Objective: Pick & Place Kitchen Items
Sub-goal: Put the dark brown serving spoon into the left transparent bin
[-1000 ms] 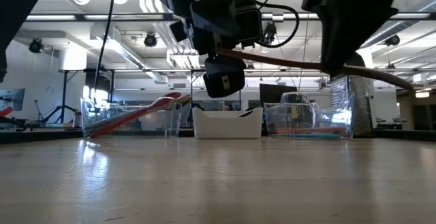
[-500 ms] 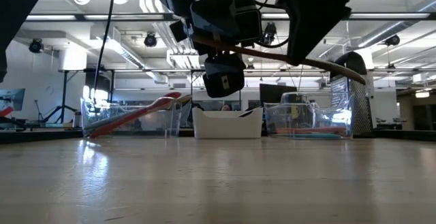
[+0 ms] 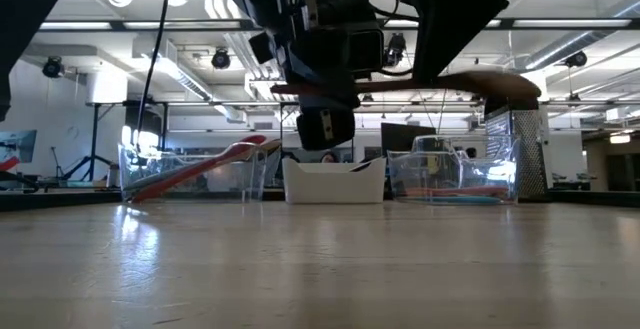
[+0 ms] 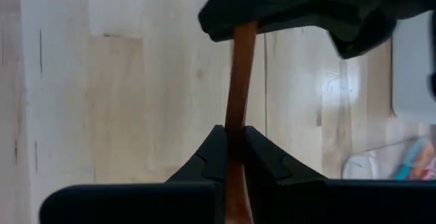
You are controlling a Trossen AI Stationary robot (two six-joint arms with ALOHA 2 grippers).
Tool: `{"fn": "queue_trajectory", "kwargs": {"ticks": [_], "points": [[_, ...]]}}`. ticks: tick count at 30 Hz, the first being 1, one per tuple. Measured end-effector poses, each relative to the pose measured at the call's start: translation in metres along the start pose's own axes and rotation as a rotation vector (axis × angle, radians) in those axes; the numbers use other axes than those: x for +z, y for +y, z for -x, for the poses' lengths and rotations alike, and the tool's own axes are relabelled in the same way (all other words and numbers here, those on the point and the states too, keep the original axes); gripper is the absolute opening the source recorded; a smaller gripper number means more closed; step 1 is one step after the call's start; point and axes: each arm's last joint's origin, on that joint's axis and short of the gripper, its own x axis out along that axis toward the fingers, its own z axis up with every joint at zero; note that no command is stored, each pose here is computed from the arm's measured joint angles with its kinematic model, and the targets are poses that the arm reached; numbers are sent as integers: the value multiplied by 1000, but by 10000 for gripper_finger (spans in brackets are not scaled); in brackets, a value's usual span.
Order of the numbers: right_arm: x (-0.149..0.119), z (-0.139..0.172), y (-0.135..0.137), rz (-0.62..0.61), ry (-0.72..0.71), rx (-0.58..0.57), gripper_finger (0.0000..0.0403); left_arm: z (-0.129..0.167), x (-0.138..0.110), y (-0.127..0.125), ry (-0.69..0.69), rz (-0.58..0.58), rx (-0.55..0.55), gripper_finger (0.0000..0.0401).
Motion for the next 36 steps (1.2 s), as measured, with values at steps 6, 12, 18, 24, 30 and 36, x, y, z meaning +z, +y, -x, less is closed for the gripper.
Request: {"fn": "queue_trajectory", "kwargs": {"ticks": [6, 12, 18, 24, 30, 36], "points": [[14, 12, 0, -53, -76, 46, 35, 0, 0, -1, 0, -21, -14, 26], [26, 37, -1, -69, -138, 100, 88, 1, 0, -2, 2, -18, -7, 26], [19, 71, -1, -86, -92, 92, 114, 2, -3, 1, 14, -45, 115, 26], [-11, 97, 5, -169, 25, -52, 98, 13, -9, -7, 41, -128, 426, 26], [-37, 109, 27, -242, -31, -106, 72, 41, -9, -26, -7, -177, 637, 26], [-63, 105, 43, -313, -42, -154, 57, 80, -23, -47, -87, -209, 833, 26]]}}
